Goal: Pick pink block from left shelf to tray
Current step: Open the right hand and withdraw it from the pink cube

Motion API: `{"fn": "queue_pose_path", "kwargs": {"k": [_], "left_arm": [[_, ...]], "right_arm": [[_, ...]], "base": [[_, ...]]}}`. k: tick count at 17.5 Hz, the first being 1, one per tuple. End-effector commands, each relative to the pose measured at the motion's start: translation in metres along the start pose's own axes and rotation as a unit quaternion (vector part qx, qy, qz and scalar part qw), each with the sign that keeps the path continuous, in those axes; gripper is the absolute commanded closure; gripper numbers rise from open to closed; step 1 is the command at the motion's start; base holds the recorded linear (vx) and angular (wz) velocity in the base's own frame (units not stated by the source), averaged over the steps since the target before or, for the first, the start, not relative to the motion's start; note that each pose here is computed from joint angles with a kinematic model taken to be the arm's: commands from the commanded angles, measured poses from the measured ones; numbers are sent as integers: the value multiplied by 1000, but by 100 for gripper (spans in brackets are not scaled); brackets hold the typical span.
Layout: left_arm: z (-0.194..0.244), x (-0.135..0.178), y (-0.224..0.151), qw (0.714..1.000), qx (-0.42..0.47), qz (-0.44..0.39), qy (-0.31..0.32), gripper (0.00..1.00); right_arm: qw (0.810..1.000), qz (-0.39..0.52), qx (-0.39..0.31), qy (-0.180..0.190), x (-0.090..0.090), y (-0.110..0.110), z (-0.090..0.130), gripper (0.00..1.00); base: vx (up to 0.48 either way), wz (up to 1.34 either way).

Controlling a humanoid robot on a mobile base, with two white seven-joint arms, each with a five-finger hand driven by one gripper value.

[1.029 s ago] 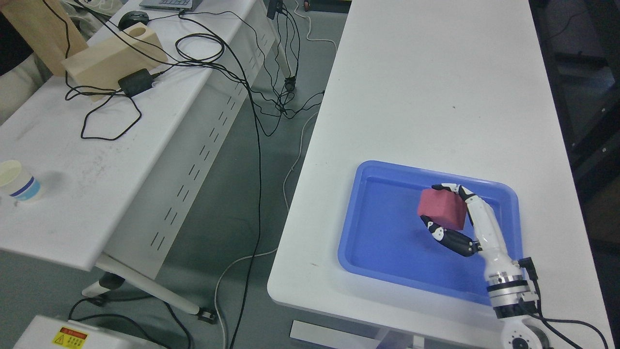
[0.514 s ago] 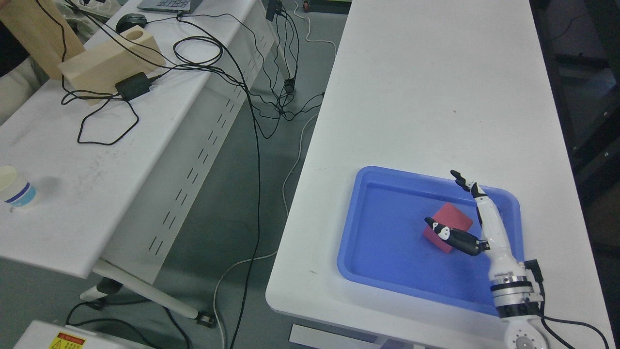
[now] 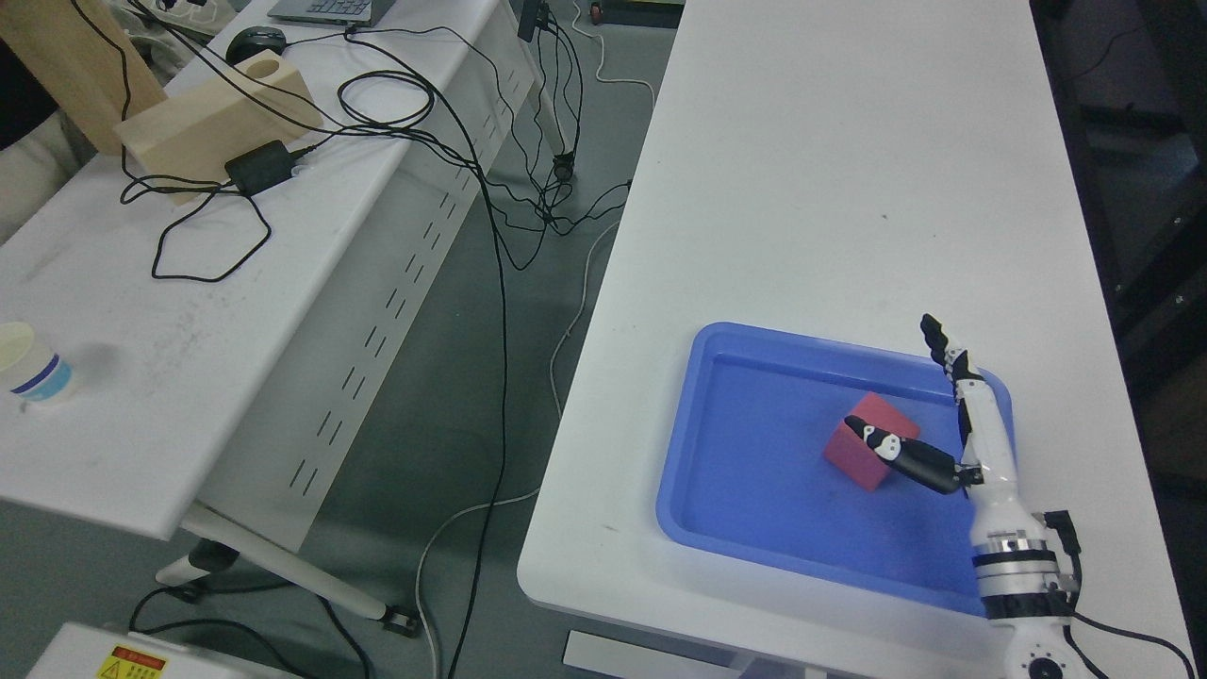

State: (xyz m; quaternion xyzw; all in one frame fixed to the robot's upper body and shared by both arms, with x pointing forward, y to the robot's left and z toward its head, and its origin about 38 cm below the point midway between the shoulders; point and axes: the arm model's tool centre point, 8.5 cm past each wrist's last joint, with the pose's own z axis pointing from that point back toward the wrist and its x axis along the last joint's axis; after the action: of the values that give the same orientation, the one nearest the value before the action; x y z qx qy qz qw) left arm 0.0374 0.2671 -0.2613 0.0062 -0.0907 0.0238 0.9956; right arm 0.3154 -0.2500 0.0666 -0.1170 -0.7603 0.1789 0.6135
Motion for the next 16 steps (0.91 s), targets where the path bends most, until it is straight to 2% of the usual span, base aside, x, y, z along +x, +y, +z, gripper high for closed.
{"fn": "queue_pose_path", "kwargs": {"k": [1, 3, 5, 9, 16], "left_arm": [[2, -5, 12, 1000, 9, -2, 4, 0], [2, -5, 12, 1000, 9, -2, 4, 0], [2, -5, 12, 1000, 9, -2, 4, 0], [2, -5, 12, 1000, 9, -2, 4, 0], [2, -5, 12, 1000, 9, -2, 4, 0]], "right_arm": [[995, -83, -58, -5, -6, -32, 4, 1], [988, -127, -88, -4, -10, -46, 7, 1], [985, -143, -97, 16, -15, -50, 9, 0], [983, -147, -97, 40, -20, -51, 10, 0], [981, -149, -105, 60, -21, -58, 12, 0]], "base": [[0, 0], [0, 0], [0, 0], [0, 0], [-17, -2]]}}
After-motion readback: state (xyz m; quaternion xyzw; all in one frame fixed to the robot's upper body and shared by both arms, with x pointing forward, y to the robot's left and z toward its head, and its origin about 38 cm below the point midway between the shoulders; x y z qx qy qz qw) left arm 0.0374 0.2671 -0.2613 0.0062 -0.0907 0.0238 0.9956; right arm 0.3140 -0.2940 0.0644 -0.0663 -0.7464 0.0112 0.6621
